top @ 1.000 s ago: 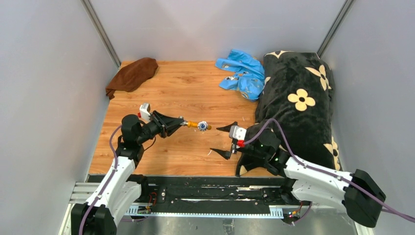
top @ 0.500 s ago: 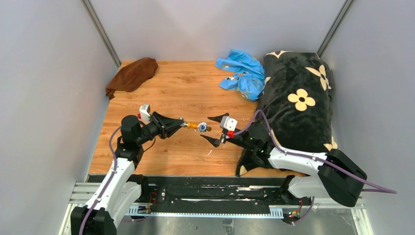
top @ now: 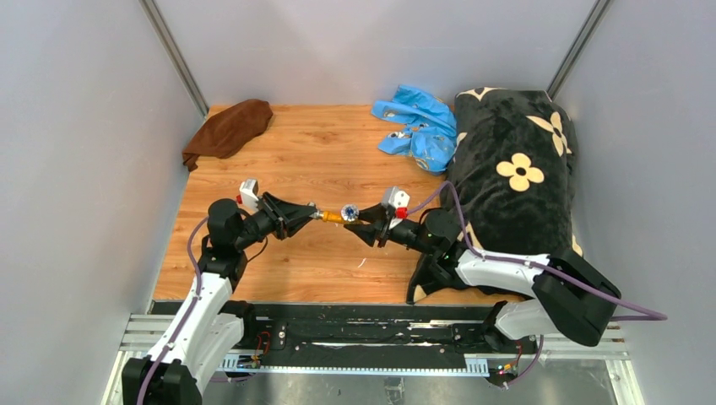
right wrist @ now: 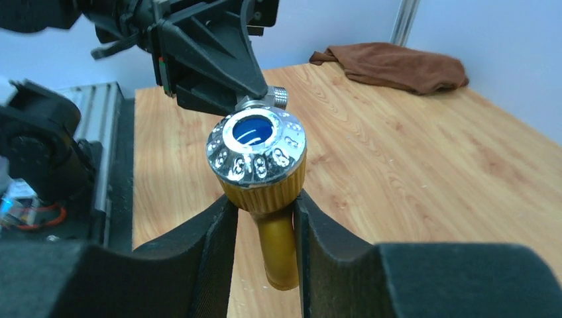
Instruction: Install the water faucets
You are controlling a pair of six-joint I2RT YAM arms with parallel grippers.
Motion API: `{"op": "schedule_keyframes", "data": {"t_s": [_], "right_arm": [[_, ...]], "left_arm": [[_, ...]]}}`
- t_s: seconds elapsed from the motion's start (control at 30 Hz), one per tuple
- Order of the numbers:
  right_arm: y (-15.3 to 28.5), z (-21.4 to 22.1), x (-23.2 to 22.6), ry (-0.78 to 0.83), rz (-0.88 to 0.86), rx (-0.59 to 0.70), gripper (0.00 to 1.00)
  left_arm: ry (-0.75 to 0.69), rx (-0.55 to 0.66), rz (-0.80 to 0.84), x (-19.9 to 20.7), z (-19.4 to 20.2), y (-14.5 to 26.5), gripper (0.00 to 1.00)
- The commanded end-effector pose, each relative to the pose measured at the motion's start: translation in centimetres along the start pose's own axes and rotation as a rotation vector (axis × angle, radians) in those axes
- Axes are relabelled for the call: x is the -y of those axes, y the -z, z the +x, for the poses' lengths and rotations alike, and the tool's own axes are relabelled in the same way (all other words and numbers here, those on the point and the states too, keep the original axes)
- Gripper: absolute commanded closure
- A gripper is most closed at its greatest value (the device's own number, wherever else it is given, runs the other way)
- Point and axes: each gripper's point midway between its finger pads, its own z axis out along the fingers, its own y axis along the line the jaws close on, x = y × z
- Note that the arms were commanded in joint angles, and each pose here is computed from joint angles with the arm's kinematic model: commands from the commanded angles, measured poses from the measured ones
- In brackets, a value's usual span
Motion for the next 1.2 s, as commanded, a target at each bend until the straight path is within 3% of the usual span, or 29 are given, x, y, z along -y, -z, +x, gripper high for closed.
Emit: {"op": "schedule_keyframes", "data": {"t_s": [0.0, 0.1, 0.23, 0.37, 0.5, 0.57, 0.73, 0.8, 0.93, 1.17], "right_arm": [[-0.4, -2.7, -0.2, -0.314, -0.016, 0.113, 0.82], [-0.4, -2.7, 0.8, -0.649, 0.001, 0.109, 0.99], [0.2, -3.0, 0.3, -1.043, -0.077, 0.071, 0.99], [1.6, -3.6, -0.4, -1.248, -0.130, 0.082, 0.99], [3.4, -3.0, -0.2, -1.317, -0.082, 0.093, 0.98], [3.8, -2.6, -0.1, -1.300, -0.051, 0.070, 0.95], [4.5, -2.1, 0.2, -1.161, 0.065, -0.023, 0.53], [5.3, -2.1, 0.7, -1.069, 0.129, -0.057, 0.47], [7.5, -1.7, 1.6, -0.856, 0.250, -0.146, 0.43], [10.2, -4.9, 2.6, -0.434, 0.351, 0.007, 0.45]], "left_arm": [[-0.146, 0.029, 0.117, 3.0, -0.4, 0.3, 1.00], [-0.211, 0.064, 0.146, 3.6, -0.7, 0.4, 1.00], [-0.324, 0.034, 0.217, 5.2, 0.7, 0.3, 1.00], [-0.396, 0.011, 0.289, 6.6, 2.7, -0.3, 1.00], [-0.402, 0.025, 0.358, 7.7, 3.1, -0.5, 1.00], [-0.393, 0.021, 0.374, 7.9, 3.1, -0.6, 1.00], [-0.359, 0.023, 0.375, 8.0, 3.2, -1.1, 1.00], [-0.332, 0.032, 0.366, 7.7, 2.9, -1.2, 1.00], [-0.290, 0.044, 0.355, 7.3, 2.7, -1.4, 1.00], [-0.218, 0.070, 0.322, 6.0, 2.1, -1.6, 1.00]]}}
